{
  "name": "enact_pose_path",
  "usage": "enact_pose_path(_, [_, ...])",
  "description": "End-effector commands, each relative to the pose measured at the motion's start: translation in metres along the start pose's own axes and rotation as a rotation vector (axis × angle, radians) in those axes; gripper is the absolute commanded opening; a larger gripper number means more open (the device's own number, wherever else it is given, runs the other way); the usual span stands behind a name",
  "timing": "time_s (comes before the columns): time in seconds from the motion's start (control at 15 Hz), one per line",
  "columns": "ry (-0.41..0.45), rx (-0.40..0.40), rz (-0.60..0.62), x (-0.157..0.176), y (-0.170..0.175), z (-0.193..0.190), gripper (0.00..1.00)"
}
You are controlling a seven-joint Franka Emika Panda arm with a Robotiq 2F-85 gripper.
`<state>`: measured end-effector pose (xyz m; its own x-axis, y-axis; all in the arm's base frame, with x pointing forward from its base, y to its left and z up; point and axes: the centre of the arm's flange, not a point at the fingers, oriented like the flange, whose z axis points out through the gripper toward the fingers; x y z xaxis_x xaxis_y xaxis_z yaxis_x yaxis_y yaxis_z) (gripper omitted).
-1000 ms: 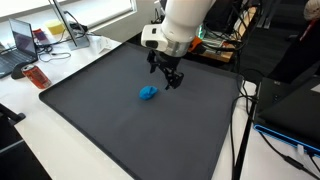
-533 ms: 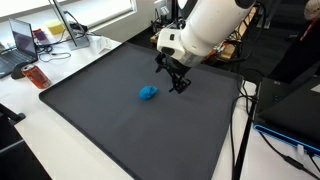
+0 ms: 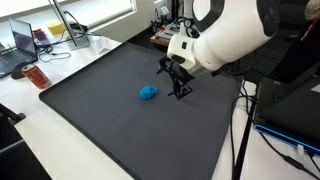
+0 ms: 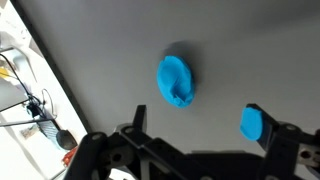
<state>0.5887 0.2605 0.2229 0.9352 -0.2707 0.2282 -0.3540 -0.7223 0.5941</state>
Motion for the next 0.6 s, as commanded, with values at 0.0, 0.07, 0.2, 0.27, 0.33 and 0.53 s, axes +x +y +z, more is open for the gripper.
enact_pose_path(0.0, [0.031, -0.069, 0.031, 0.009, -0.020, 0.002, 1.00])
enact_pose_path(0.07, [0.025, -0.081, 0.034, 0.012, -0.022, 0.007, 1.00])
enact_pose_path(0.2, [0.002, -0.095, 0.034, 0.020, -0.023, 0.014, 1.00])
enact_pose_path(0.27, [-0.011, -0.105, 0.033, 0.024, -0.023, 0.017, 1.00])
enact_pose_path(0.33, [-0.018, -0.110, 0.031, 0.029, -0.022, 0.019, 1.00])
enact_pose_path(0.53, [-0.054, -0.095, 0.009, 0.047, -0.019, 0.022, 1.00])
